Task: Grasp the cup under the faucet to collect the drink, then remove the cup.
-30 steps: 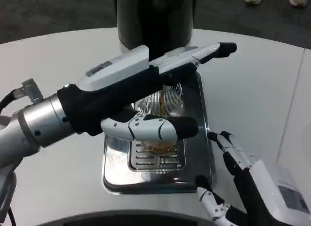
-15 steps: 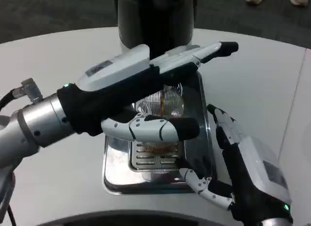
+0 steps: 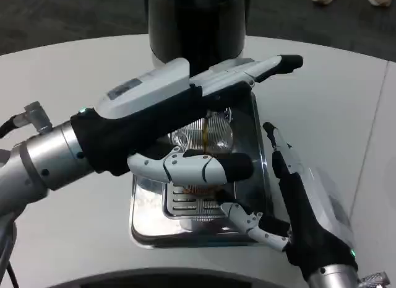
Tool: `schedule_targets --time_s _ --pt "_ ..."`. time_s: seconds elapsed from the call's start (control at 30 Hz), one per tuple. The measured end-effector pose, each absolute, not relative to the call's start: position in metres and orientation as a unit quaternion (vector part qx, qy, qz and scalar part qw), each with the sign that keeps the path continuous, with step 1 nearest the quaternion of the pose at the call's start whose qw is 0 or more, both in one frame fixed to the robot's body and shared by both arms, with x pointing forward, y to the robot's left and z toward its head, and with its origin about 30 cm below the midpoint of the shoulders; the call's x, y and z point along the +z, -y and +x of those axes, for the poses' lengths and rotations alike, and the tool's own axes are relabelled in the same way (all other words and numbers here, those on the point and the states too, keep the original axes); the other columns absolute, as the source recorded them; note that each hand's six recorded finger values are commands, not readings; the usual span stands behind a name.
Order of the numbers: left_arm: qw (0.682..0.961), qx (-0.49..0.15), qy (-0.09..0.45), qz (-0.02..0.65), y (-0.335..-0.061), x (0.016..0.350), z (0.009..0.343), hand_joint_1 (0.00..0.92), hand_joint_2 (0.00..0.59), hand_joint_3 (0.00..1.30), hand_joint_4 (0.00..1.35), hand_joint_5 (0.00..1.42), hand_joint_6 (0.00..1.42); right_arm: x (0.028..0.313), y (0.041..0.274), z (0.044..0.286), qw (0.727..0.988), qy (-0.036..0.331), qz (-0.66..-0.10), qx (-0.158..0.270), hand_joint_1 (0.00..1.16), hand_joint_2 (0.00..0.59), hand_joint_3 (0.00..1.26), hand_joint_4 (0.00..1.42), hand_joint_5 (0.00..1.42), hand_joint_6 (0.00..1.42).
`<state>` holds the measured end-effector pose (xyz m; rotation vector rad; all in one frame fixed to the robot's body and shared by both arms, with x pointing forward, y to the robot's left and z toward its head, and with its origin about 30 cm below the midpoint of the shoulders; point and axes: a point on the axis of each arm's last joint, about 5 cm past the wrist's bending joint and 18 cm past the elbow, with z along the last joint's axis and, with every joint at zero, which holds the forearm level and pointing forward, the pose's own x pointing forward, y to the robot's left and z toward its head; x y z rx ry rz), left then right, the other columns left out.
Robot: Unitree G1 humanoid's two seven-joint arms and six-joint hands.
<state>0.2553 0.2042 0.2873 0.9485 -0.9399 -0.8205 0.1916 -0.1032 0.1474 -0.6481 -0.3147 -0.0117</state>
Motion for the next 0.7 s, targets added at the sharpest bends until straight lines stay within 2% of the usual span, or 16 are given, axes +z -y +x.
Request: schedule_targets --time_s 0.3,0.7 --pt "0.710 -0.369 0.423 0.426 -0.203 0.288 0.254 0.000 0.202 0.00 0.00 0.03 0.00 0.146 0.098 0.204 0.942 0.167 -0.292 0.013 0.61 0.223 0.00 0.00 0.00 0.16" --pt "0.711 -0.366 0.424 0.425 -0.203 0.288 0.254 0.000 0.202 0.00 0.00 0.03 0.00 0.143 0.090 0.218 0.949 0.163 -0.266 0.040 0.65 0.217 0.00 0.03 0.00 0.16"
